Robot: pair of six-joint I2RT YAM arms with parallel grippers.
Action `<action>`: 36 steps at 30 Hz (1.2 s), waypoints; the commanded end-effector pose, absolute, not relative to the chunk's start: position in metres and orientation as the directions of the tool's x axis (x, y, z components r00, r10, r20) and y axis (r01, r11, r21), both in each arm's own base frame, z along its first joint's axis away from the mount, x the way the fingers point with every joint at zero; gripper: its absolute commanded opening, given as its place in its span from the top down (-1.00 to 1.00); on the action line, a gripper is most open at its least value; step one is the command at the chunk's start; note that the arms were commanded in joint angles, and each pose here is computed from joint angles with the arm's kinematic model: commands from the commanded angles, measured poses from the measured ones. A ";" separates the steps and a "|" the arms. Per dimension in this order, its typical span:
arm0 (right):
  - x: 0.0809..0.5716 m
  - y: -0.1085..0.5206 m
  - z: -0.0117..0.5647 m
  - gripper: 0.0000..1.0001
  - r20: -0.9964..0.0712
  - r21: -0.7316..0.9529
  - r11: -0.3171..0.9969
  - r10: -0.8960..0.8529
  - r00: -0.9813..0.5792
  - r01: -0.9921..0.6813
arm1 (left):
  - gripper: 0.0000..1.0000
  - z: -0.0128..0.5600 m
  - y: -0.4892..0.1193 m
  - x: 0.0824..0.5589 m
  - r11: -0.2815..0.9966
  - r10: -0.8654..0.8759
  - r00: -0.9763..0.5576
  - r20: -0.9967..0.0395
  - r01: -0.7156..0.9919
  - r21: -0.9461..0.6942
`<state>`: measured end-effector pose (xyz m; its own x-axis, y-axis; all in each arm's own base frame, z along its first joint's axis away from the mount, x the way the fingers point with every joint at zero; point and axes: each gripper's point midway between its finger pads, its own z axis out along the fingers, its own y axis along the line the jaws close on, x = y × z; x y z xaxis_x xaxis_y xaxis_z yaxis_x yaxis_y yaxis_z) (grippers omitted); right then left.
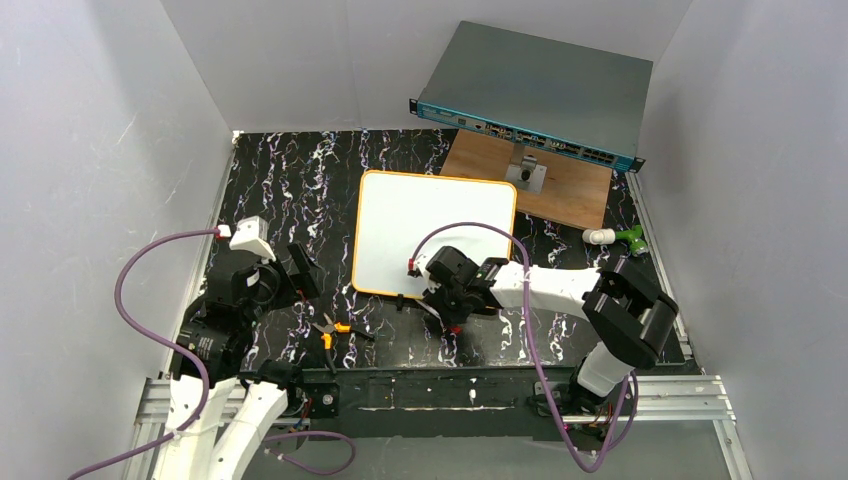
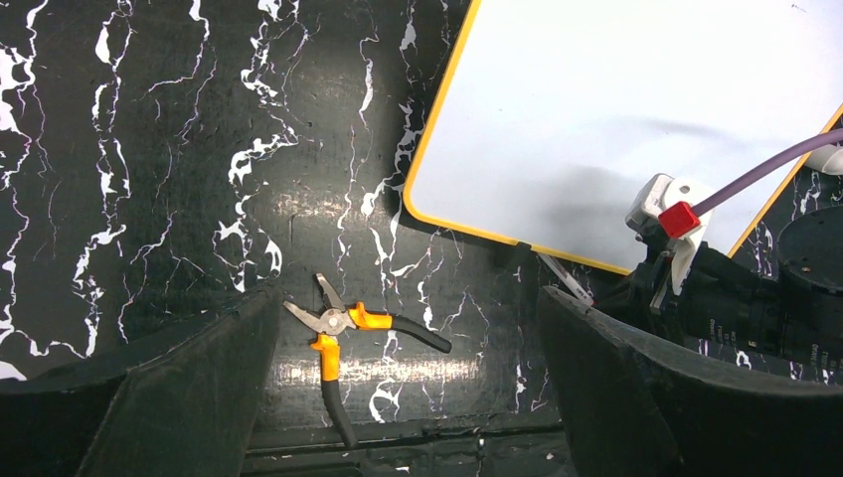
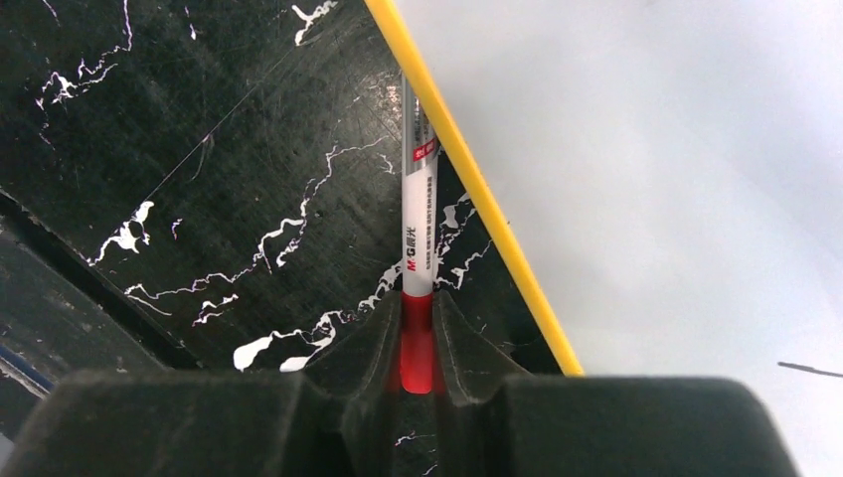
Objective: Write a sentence on the whiteboard
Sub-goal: Pick up the whiteboard marker from the center of the board, then pass from the right arm to the left
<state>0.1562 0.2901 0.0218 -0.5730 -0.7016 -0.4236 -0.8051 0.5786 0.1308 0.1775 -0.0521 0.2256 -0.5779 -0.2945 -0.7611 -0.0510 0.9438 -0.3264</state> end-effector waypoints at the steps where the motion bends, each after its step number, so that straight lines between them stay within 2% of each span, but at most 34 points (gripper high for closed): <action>1: 0.145 0.282 0.020 0.62 -0.374 0.160 0.581 -0.713 -0.594 -0.798 | -0.99 0.239 -0.054 0.179 0.943 -0.292 -0.557 -0.778 -0.030 -0.332; 9: 0.127 0.277 0.034 0.68 -0.342 0.187 0.577 -0.720 -0.603 -0.795 | -0.99 0.237 -0.053 0.171 0.939 -0.301 -0.568 -0.766 -0.038 -0.341; 26: 0.067 0.285 0.084 0.69 -0.367 0.236 0.514 -0.739 -0.565 -0.825 | -0.99 0.239 -0.044 0.142 0.922 -0.361 -0.541 -0.760 -0.082 -0.379; 32: 0.066 0.283 0.126 0.70 -0.454 0.254 0.544 -0.663 -0.595 -0.800 | -0.99 0.259 -0.042 0.127 0.915 -0.373 -0.504 -0.779 -0.061 -0.399; 36: 0.079 0.292 0.165 0.71 -0.553 0.248 0.563 -0.586 -0.592 -0.789 | -0.99 0.278 -0.043 0.124 0.906 -0.388 -0.471 -0.792 -0.037 -0.422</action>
